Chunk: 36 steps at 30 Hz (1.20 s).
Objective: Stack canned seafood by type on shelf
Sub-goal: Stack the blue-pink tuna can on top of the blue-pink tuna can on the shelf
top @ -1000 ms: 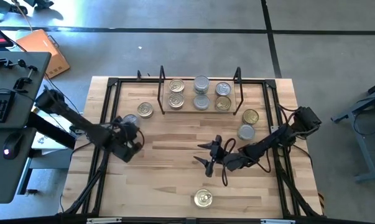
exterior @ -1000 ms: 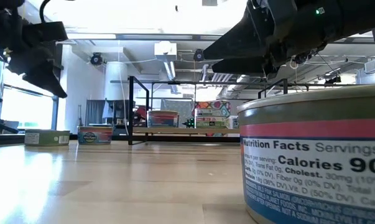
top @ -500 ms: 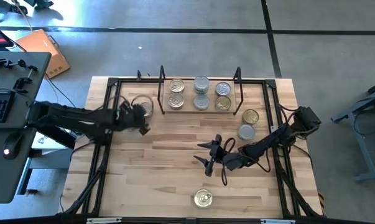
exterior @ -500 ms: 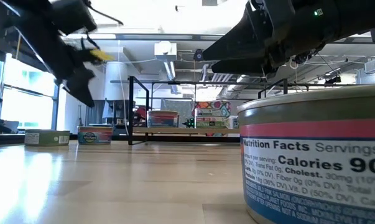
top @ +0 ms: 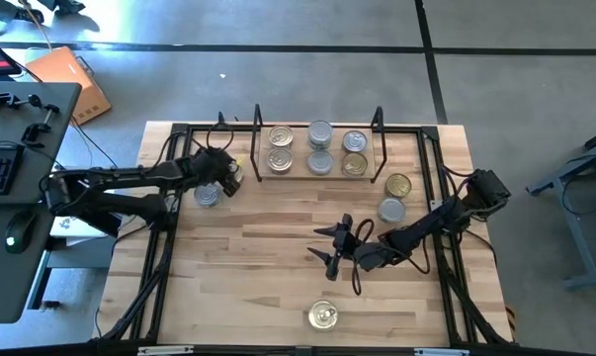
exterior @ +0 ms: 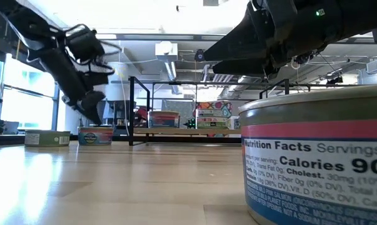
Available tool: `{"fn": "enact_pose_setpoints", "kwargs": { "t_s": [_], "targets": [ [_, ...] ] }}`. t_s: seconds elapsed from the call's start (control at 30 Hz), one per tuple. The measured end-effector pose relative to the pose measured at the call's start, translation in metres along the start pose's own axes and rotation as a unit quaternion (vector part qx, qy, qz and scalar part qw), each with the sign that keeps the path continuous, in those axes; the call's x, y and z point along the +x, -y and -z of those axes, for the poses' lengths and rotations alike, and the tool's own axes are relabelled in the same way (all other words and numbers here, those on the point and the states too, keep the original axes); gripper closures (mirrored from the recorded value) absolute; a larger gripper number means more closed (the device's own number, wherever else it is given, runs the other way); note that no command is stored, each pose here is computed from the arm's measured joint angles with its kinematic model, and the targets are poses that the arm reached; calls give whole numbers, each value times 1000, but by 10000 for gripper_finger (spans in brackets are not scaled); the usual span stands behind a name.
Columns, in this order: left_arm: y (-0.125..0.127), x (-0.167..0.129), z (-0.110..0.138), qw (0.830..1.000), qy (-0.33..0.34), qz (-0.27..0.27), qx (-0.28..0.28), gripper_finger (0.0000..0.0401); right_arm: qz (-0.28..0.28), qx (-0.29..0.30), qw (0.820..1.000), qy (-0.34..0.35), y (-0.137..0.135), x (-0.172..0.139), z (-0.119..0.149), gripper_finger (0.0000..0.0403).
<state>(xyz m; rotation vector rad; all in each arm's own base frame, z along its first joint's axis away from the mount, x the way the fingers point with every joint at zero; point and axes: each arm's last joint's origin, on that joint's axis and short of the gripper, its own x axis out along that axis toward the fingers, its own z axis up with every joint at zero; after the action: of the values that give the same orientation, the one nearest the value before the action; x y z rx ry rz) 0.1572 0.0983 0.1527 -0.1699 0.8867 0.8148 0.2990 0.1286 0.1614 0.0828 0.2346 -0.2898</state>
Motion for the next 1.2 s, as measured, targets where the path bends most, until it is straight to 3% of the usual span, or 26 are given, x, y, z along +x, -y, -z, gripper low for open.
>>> {"fn": "enact_pose_setpoints", "kwargs": {
  "t_s": [0.27, 0.47, 0.7, 1.2],
  "targets": [
    [6, 11, 9, 999, -47, 19, 4, 401, 0, 1, 1000, 0, 0, 0, 0, 151],
    [27, 4, 13, 990, -62, 124, 9, 401, 0, 1, 1000, 0, 0, 0, 0, 151],
    [64, -13, 22, 963, -76, 255, 39, 401, -22, 1, 1000, -6, -1, 0, 0, 151],
    [157, -25, 33, 920, 65, 381, 71, 401, -27, 4, 1000, -4, -2, 0, 0, 151]
  ]
}}
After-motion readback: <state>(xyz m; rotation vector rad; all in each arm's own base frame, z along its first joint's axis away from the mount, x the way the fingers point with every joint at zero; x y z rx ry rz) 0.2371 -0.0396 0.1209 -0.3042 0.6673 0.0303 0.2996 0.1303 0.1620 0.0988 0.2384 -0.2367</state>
